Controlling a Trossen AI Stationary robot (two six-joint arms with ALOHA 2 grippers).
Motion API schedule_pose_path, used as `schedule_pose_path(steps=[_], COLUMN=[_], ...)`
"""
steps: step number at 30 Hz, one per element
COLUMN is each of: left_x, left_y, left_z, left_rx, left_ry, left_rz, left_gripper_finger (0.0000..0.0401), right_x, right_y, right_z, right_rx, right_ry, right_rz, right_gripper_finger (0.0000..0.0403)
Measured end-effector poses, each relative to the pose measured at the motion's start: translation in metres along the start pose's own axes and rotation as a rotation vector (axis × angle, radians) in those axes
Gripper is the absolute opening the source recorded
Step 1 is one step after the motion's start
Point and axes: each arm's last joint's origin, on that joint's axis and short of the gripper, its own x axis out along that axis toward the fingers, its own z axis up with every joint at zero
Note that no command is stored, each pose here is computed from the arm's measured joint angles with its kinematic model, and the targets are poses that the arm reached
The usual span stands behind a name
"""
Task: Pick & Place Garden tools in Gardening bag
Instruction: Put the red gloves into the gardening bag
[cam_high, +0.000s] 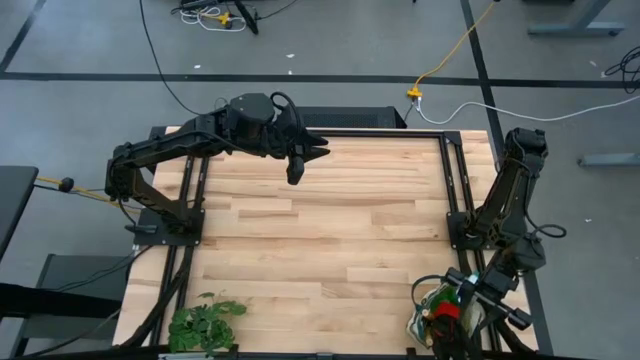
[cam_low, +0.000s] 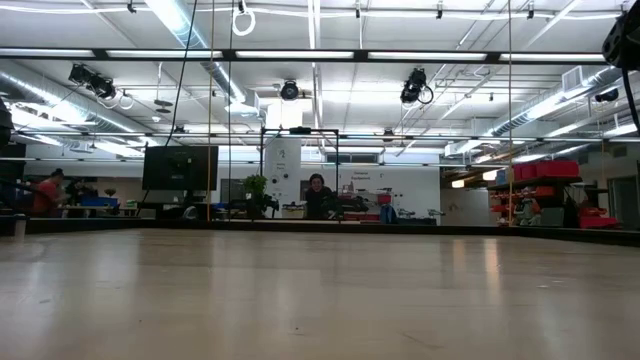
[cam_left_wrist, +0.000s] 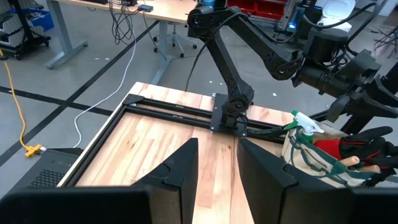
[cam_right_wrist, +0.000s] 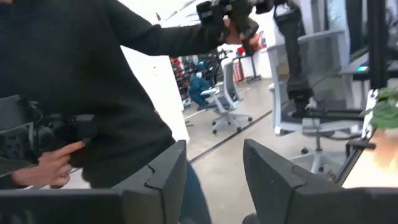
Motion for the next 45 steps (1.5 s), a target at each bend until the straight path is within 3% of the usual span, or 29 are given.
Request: schedule_pose_path(steps=[18, 25, 45], left_x=[0.0, 0.0, 0.0], left_y=[0.0, 0.0, 0.0], left_z=[0.0, 0.0, 0.0], left_rx=[0.001, 0.002, 0.002], left_ry=[0.0, 0.0, 0.0], left_rz=[0.0, 0.0, 0.0], left_gripper_finger=[0.0117, 0.0117, 0.0117], right_x=[-0.003, -0.003, -0.004], right_y=[-0.001, -0.001, -0.005], right_z=[0.01, 0.011, 0.013], right_rx=[-0.063, -0.102, -0.134], right_ry=[-0.091, -0.094, -0.127], right_rz=[-0.07, -0.075, -0.223], right_gripper_finger=[0.0108, 0.0102, 0.0098])
